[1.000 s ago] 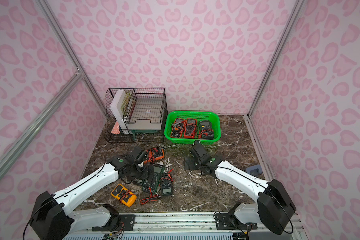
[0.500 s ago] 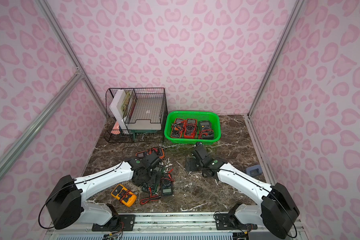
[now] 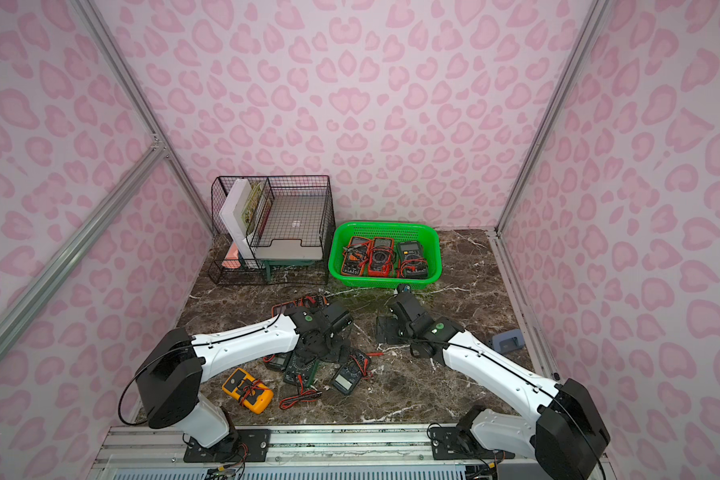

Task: Put the multimeter into the basket
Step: Adjust the multimeter at the center of the board, then pick up the multimeter from the center of the board.

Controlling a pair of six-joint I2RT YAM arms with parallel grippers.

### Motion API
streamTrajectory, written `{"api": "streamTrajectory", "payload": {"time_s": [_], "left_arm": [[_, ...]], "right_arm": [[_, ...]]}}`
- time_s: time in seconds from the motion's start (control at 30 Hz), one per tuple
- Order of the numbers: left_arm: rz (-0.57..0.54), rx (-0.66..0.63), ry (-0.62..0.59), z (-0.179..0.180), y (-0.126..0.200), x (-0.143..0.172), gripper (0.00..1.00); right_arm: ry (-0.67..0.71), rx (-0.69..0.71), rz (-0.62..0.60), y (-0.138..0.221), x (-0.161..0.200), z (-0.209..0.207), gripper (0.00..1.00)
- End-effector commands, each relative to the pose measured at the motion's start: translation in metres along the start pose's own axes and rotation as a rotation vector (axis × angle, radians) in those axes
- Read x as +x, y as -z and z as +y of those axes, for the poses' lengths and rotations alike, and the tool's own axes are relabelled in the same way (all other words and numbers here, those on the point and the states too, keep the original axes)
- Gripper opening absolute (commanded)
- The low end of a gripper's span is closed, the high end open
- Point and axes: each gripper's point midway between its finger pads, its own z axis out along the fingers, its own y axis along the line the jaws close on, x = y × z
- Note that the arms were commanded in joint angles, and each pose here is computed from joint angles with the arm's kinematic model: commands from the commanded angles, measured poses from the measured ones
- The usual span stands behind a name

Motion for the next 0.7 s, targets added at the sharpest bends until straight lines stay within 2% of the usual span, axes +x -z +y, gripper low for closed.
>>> {"api": "streamTrajectory", "payload": {"time_s": [0.0,0.23,0.67], "left_arm": [[-0.016,-0.032,-0.017,0.011,0.011,0.001,0.99],[-0.047,-0.06,-0.03,0.035,0.026,0.012,0.99],[-0.033,-0.07,0.047,0.067,0.013,0.031,0.98]], "right_arm": [[0.002,0.014,0.006,0.001,0.004,-0.004,0.99],[-0.004,0.0,0.005,-0.002,0.004,-0.002,0.99],[0.005,-0.001,0.01,-0.006,0.001,0.001,0.99]]}}
